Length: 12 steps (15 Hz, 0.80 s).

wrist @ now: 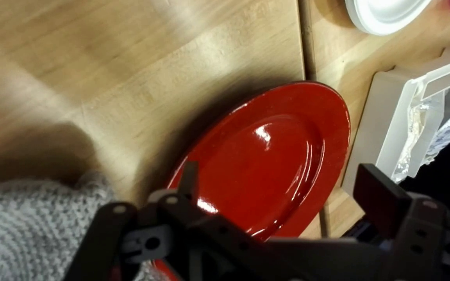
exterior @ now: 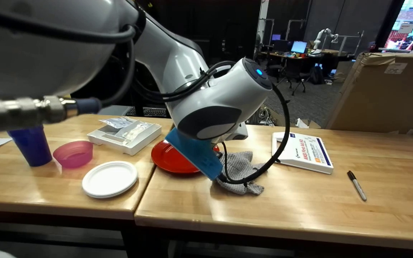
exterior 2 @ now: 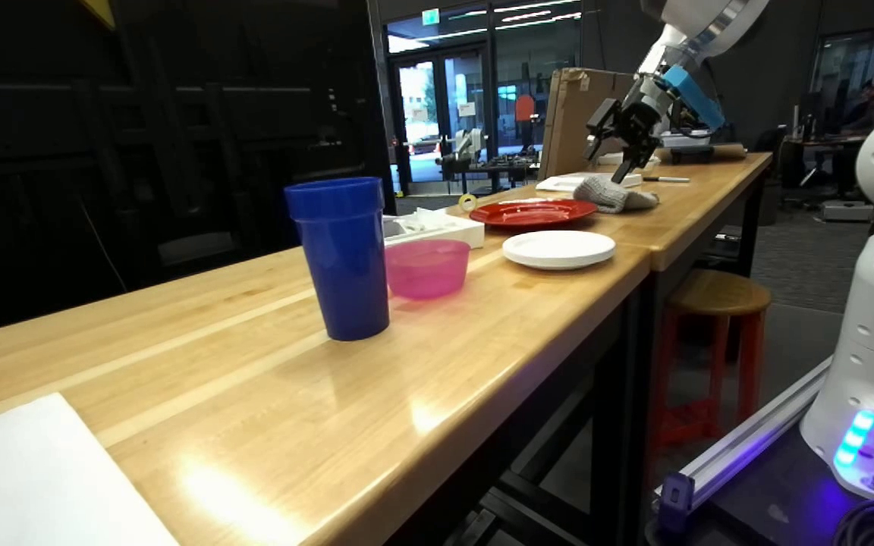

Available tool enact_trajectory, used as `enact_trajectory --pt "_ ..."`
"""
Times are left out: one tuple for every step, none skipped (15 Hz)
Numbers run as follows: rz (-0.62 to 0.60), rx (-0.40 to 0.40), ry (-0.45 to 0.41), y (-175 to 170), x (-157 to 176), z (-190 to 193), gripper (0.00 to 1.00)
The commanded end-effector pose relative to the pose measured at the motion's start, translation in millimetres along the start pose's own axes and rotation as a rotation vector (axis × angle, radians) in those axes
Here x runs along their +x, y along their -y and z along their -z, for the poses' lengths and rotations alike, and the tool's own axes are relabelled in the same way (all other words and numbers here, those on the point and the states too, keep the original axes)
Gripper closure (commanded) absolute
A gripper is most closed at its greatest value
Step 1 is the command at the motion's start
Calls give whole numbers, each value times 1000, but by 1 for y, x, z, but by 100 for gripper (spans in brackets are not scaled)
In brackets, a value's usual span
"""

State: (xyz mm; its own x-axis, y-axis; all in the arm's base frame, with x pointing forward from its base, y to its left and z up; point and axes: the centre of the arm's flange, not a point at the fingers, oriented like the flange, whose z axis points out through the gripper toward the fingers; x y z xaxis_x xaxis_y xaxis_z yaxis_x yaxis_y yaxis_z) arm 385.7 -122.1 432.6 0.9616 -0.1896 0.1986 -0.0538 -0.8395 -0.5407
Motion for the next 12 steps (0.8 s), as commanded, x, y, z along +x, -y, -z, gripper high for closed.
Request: enact_trajectory --pt "-29 23 -45 12 19 6 0" --pt "-43 28 -61 18 22 5 0" --pt "-65 35 -82 28 25 3 0" --pt "-91 52 -93 37 27 -1 0" --pt "-122 67 -99 50 26 -7 0" --pt "-161 52 -110 65 25 -16 0" --pt "-192 50 -116 77 24 -24 0" --pt "-226 35 -132 91 19 -32 0" --pt "-257 28 -142 103 15 -38 0" --pt "-286 18 -157 112 11 -44 0" --pt "-321 1 -171 119 7 -48 0" --pt "-366 -25 -197 125 3 -49 0"
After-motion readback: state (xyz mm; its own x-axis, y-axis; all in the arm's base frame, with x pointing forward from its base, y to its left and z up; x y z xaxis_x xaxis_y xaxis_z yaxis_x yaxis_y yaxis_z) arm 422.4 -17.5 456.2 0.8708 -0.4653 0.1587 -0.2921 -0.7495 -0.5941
